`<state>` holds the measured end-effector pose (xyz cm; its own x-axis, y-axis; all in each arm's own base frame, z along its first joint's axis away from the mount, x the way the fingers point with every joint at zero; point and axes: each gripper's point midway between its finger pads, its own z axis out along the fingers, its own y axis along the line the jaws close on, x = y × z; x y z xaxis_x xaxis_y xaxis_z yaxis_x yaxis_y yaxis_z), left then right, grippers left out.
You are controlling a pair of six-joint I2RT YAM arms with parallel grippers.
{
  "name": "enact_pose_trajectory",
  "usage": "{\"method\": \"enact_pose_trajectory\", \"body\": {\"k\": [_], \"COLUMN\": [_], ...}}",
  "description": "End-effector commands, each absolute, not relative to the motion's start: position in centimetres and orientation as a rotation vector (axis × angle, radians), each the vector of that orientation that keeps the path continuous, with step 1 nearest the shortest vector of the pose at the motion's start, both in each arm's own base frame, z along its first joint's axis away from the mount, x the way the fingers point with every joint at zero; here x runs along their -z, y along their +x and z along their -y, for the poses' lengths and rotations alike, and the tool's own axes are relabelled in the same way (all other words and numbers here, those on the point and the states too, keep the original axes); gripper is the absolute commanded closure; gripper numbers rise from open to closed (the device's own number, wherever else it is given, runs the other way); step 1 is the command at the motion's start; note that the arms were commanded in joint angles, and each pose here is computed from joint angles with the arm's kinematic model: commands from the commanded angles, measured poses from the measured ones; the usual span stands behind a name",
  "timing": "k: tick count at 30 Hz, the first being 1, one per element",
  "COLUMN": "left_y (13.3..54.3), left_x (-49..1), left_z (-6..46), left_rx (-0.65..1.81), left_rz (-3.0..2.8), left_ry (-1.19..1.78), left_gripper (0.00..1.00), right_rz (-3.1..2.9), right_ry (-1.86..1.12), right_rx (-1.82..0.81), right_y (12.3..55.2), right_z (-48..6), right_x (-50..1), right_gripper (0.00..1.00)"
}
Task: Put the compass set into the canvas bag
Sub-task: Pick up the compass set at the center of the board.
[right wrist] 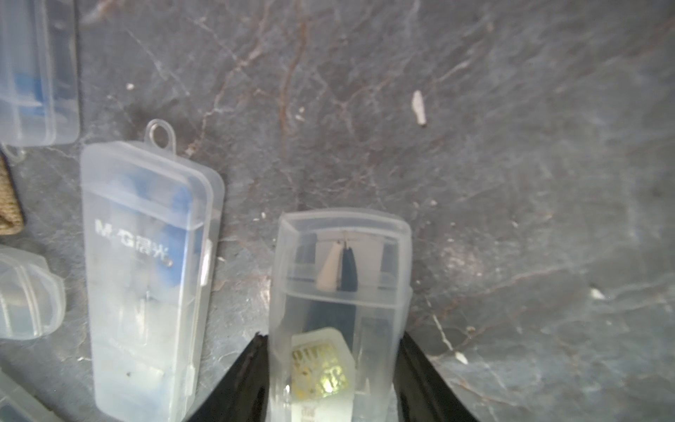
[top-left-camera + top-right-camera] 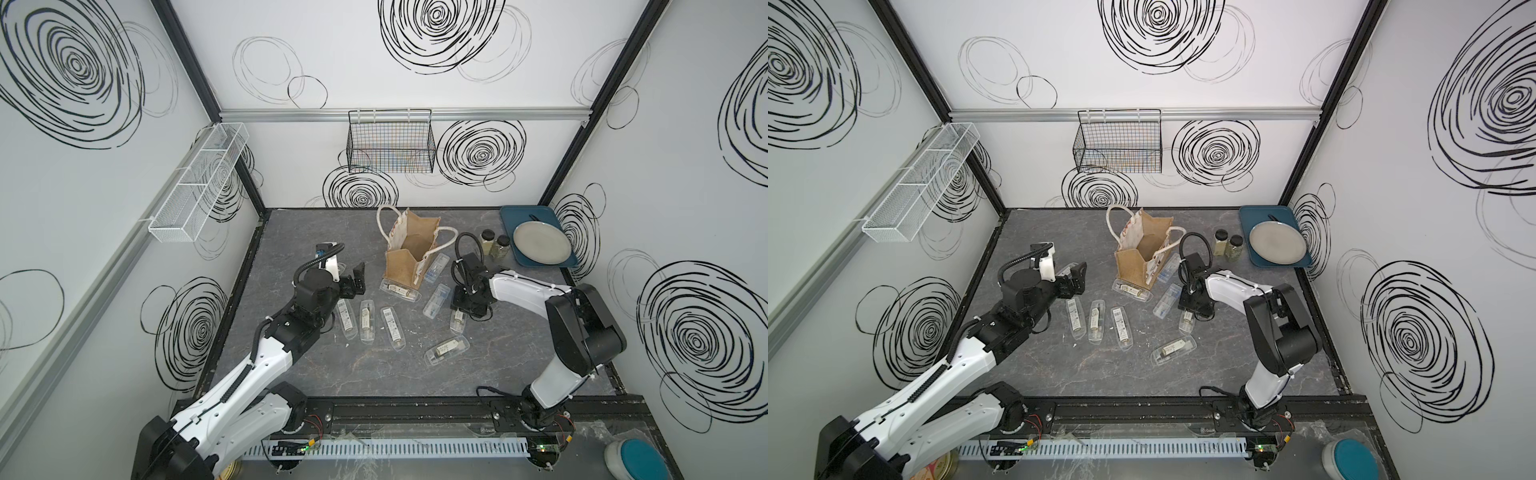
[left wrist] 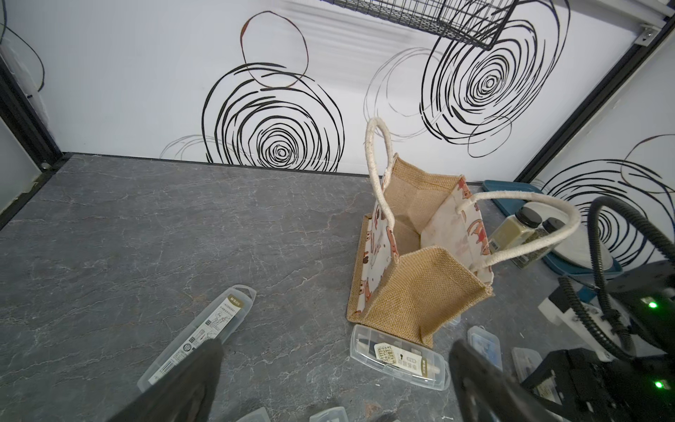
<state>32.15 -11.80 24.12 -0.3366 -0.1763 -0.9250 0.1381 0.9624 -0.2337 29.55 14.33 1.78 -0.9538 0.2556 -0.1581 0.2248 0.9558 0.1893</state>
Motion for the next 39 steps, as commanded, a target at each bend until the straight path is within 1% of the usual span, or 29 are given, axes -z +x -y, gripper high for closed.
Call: {"method": "enact_pose_trajectory", "body": {"k": [1, 8, 10, 13, 23, 27, 33, 39], "left_y": [32.0, 32.0, 32.0, 32.1, 32.5, 32.8, 33.0, 32.9], "left_x": [-24.4, -25.2, -25.4, -25.6, -25.5, -25.5, -25.3, -25.0], "left_z": [11.5, 11.1, 10.9, 10.8, 10.9, 11.4, 11.6, 11.9], "left_rx": [0.334, 0.334, 0.335, 0.331, 0.335, 0.357, 0.361, 0.362], "left_rz": [-1.883, -1.871, -1.869, -1.867, -1.865, -1.872, -1.877, -1.886], "left_ry": [-0.046, -0.055, -0.061, -0.070, -0.083, -0.078, -0.083, -0.084], "left_gripper": [0.01, 0.01, 0.01, 0.01, 0.01, 0.01, 0.01, 0.01], "right_rz": [-2.963, -2.888, -2.847, -2.786, -2.702, -2.639, -2.433, -2.327], "right_ry": [0.463, 0.490, 0.488, 0.489, 0.486, 0.467, 0.344, 0.159], "right_rx": [-0.299, -0.340, -0.360, -0.366, -0.393, -0.405, -0.486, -0.536], "right_y": [28.1, 28.6, 28.9, 29.0, 27.6, 27.6, 29.9, 34.4], "right_z": [-13.2, -12.0, -11.7, -11.1, -9.8, -9.5, -11.0, -16.3], "right_x": [-1.0, -3.4, -4.6, -6.5, -11.2, -14.3, -22.3, -28.3], "right_gripper": [0.47, 0.49, 0.50, 0.51, 0.51, 0.51, 0.52, 0.51]}}
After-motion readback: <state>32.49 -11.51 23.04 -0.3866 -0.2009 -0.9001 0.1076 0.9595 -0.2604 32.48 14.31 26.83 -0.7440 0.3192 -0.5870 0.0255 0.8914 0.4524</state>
